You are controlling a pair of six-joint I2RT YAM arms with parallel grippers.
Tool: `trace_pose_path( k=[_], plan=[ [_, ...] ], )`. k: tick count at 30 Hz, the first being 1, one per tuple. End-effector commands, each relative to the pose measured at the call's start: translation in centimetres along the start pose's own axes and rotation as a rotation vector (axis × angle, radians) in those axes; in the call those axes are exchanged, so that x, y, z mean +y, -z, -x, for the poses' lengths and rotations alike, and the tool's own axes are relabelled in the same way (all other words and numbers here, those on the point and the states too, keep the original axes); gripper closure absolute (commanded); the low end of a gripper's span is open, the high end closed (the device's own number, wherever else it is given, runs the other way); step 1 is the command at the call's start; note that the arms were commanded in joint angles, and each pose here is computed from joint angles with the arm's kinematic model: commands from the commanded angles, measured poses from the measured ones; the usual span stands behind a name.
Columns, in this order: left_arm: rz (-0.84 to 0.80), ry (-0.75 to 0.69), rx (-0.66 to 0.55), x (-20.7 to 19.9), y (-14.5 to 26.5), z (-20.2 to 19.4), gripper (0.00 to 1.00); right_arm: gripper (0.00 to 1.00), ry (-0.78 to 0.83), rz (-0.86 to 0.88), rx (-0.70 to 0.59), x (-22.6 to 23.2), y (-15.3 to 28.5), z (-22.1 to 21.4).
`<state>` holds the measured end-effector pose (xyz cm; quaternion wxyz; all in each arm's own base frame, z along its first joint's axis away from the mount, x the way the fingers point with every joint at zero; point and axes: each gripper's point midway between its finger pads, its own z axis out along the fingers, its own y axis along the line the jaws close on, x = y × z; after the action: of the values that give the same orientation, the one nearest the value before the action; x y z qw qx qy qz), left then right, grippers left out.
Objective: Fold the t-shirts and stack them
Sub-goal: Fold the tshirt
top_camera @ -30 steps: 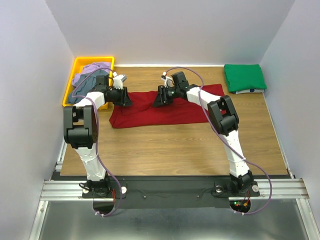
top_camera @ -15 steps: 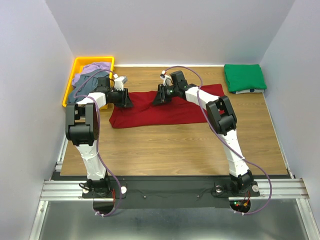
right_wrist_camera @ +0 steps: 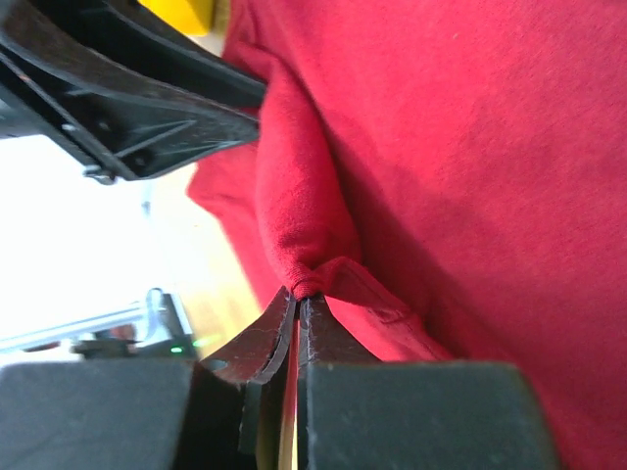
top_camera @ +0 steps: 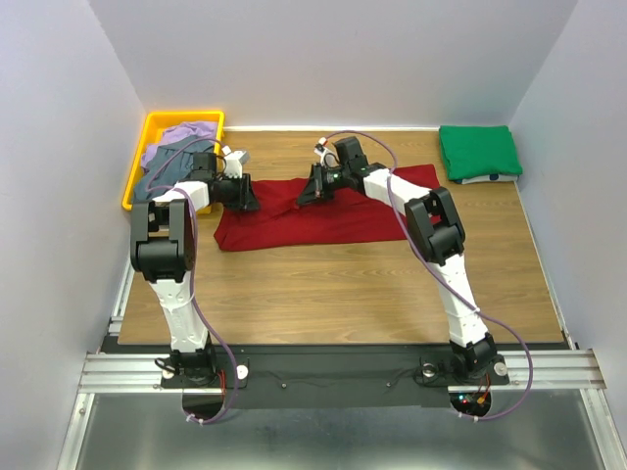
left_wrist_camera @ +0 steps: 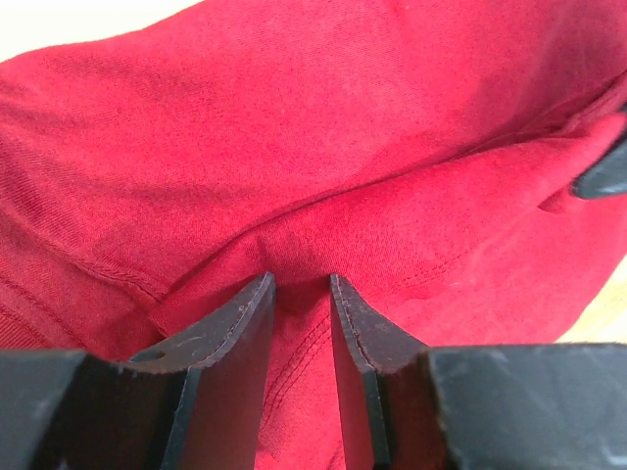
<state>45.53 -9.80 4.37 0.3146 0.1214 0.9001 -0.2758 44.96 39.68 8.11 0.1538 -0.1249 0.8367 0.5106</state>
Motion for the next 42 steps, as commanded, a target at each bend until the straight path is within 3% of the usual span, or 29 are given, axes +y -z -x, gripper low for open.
trace_pose_path(
  k=[1,8,13,14,16,18,23,27,30,36,42],
  plan=[
    [0.019,-0.031,-0.048,0.2,0.3,2.1,0.59,0.99,-0.026,0.091,-0.054,5.4,2.3,2.8],
    [0.036,-0.027,-0.045,0.6,0.2,2.0,0.59,0.99,-0.184,0.092,-0.047,3.4,2.9,3.1],
    [0.041,-0.028,-0.046,0.7,0.2,2.1,0.57,0.89,-0.218,0.054,-0.048,0.8,2.4,2.6],
    [0.046,-0.025,-0.044,0.9,0.2,2.0,0.58,0.82,-0.228,0.048,-0.042,0.4,2.3,2.3],
    [0.060,-0.032,-0.043,1.0,0.4,2.1,0.58,0.56,-0.250,0.031,-0.036,-0.7,2.4,1.8],
    [0.073,-0.038,-0.039,1.1,0.5,2.2,0.57,0.44,-0.227,0.005,-0.039,-1.4,2.8,1.5],
    [0.102,-0.058,-0.056,1.2,1.3,3.1,0.58,0.47,-0.058,-0.108,-0.113,-1.7,5.4,2.9],
    [0.064,-0.098,-0.115,-0.9,3.4,5.1,0.58,0.65,0.147,-0.172,-0.143,-0.5,9.5,4.3],
    [0.051,-0.139,-0.124,-3.2,3.6,5.5,0.59,0.66,0.215,-0.251,-0.161,-1.0,13.2,4.6],
    [0.072,-0.123,-0.123,-6.1,3.4,5.0,0.61,0.67,0.274,-0.567,-0.215,-8.9,22.8,5.6],
    [0.114,-0.010,-0.039,-5.0,2.1,1.6,0.63,0.67,0.276,-0.694,-0.180,-13.7,26.1,5.2]
  ],
)
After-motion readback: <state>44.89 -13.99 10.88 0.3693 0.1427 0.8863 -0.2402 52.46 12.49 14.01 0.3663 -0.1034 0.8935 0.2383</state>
